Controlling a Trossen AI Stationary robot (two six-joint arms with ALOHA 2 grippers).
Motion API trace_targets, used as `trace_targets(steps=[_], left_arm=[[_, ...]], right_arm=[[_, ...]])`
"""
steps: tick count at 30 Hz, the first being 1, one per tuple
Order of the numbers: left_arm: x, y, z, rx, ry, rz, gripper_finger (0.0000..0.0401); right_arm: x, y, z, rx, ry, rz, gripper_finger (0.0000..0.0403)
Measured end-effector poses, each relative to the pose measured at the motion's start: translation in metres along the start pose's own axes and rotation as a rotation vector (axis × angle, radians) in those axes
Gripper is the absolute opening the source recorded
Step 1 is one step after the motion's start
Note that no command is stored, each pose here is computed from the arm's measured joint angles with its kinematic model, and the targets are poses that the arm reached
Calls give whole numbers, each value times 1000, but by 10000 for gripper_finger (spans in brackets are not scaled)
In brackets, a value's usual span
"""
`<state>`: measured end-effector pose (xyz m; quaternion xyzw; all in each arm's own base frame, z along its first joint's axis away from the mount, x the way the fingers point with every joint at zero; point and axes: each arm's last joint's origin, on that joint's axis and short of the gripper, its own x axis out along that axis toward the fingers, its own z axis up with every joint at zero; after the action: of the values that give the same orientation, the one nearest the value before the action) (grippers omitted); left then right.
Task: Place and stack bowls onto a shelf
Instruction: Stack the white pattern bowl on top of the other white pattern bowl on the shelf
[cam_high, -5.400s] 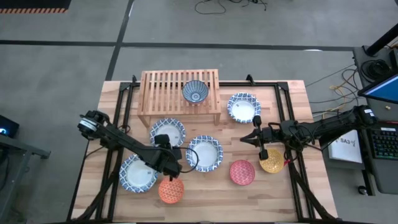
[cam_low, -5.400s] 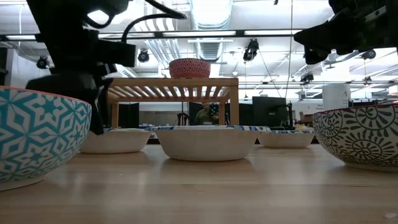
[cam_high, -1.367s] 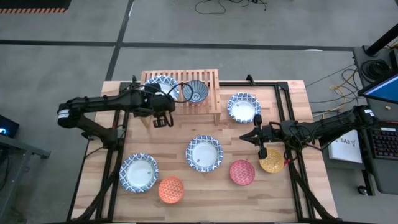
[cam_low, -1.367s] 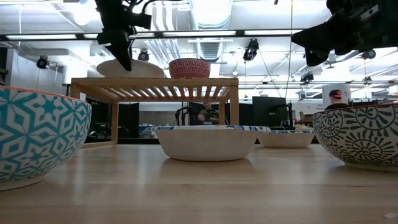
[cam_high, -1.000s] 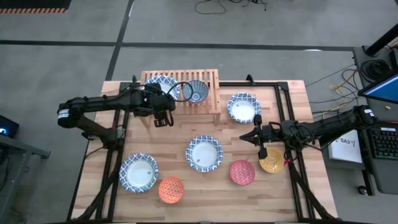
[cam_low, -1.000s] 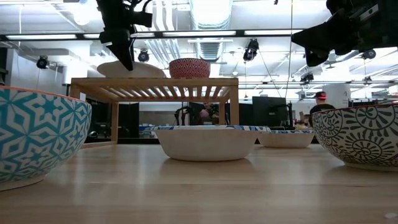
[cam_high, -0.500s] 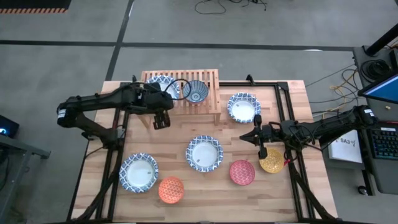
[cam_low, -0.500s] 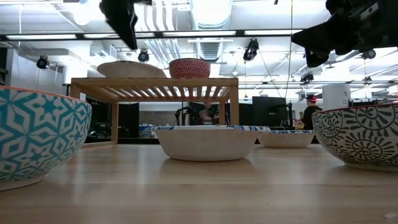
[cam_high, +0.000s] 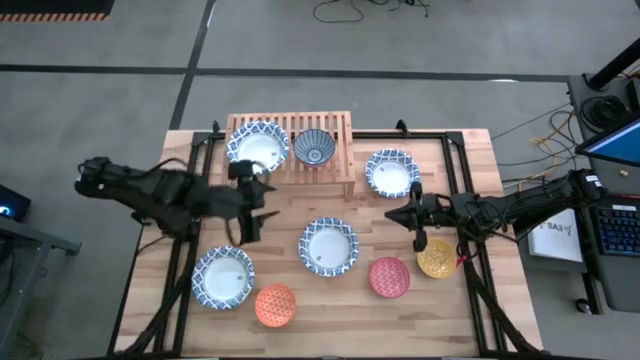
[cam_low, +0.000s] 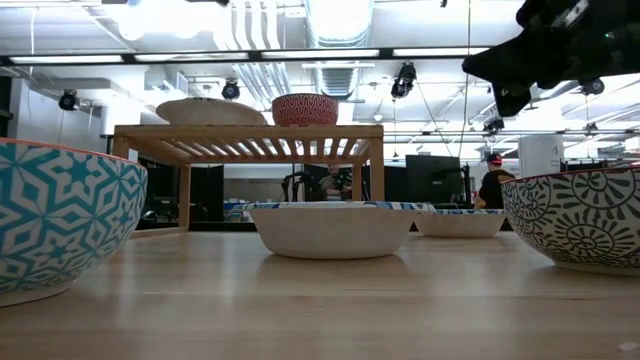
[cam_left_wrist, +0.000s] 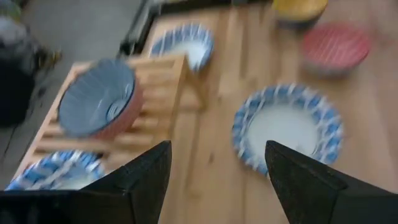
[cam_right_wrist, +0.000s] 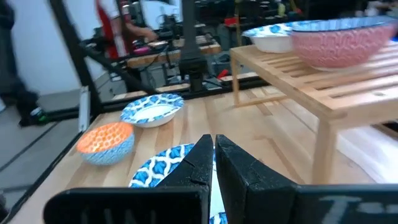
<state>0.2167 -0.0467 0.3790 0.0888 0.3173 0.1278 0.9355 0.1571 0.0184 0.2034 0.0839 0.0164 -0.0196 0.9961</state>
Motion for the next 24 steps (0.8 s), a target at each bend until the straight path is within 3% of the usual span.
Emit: trace_targets(steps=[4,9,15,18,21,24], left_arm=[[-3,-20,-14,-38,-168,6,237],[4,-38,-33,-33,-300,95,237],[11,-44,-49,-1,-290,264,237],[12,-44,-58,55,-245,320,237],[10,-40,-62,56,-233,366,237],[7,-38,-63,59,-238,371,237]], right_arm=[[5,-1,7,87,11,-102,9],[18,1,16,197,205,-257,9],[26,0,28,441,544,-599,9],[26,0,36,459,720,-759,9],[32,1,46,434,821,-832,9],[44,-2,55,441,897,-793,9]])
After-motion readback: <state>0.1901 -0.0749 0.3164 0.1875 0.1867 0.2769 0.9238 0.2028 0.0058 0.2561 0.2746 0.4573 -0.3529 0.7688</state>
